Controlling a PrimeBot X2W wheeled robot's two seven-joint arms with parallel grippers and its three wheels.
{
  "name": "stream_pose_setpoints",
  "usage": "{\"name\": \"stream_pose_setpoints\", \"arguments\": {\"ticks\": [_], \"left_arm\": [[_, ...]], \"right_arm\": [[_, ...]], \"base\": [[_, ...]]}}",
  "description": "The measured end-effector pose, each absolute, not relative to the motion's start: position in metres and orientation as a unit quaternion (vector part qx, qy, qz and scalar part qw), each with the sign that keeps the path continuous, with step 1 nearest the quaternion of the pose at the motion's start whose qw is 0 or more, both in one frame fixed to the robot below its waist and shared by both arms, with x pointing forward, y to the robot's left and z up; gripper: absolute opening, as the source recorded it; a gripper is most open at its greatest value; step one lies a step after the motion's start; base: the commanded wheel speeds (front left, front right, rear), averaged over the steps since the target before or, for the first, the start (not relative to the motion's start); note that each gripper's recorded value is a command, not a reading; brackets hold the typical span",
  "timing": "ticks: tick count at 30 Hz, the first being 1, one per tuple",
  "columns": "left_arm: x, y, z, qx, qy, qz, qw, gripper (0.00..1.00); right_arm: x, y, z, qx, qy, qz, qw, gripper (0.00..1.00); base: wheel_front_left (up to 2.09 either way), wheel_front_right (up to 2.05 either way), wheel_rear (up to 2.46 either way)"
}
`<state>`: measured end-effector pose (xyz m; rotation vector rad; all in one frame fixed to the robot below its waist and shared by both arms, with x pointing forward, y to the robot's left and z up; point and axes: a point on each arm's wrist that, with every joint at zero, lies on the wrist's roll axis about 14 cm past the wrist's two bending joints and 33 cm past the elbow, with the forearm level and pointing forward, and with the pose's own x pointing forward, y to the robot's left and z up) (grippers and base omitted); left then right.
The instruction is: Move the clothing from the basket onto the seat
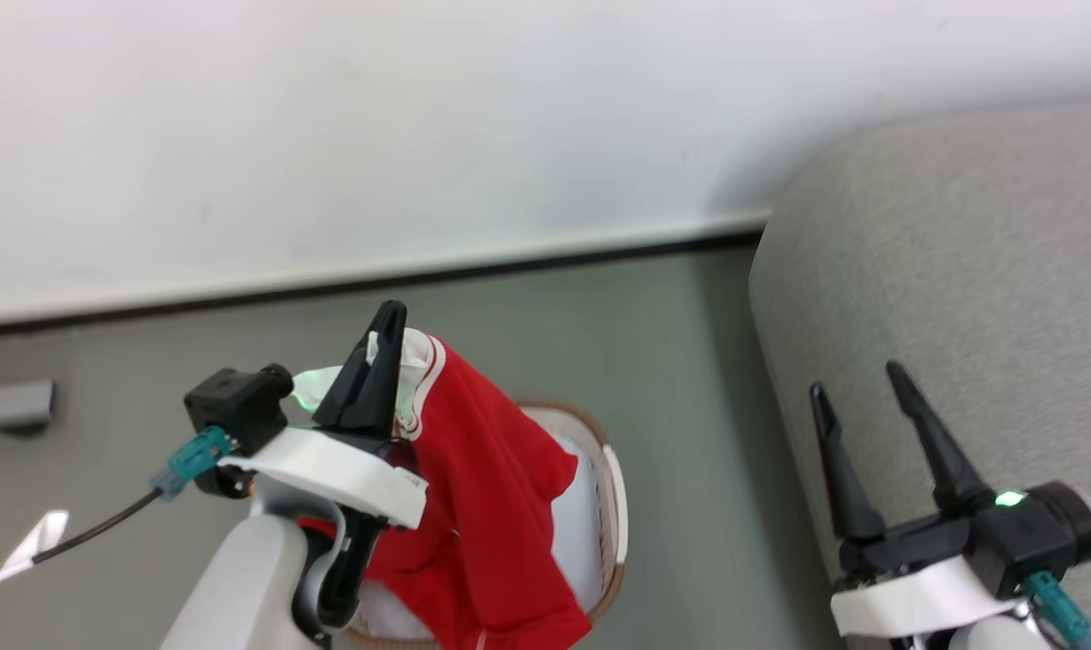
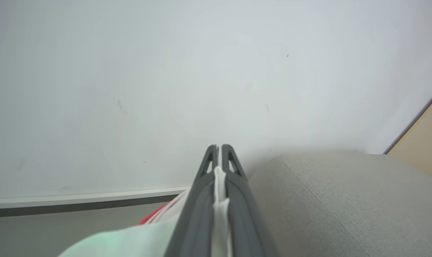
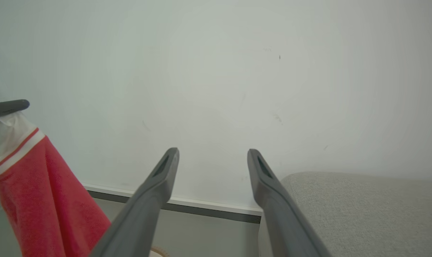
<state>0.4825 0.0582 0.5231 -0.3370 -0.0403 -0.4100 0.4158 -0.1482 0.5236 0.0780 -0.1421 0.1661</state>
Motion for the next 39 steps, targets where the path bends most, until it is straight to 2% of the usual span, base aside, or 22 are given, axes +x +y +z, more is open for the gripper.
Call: {"name": "stream_pose_setpoints", "arguments": {"ticks": [15,27,39], "left_arm": [[0.437,0.042,0.622,-0.140,-0.105,-0.247,0.953,0.00],[0.425,0.015,0.647,-0.128,-0.118,-0.304,0.937,0.00],[0.394,-0.018,0.656,-0.124,-0.113,-0.373,0.913,0.00]], "right_arm": [[0.364,-0.127,0.552,0.043,-0.105,0.113,0.987,1.00],[0.376,-0.046,0.587,-0.013,-0.143,0.275,0.951,1.00],[0.386,-0.003,0.559,-0.064,-0.076,0.377,0.921,1.00]], "base": [[0.00,0.00,0.00],[0.00,0.00,0.00],[0.00,0.00,0.00]]}}
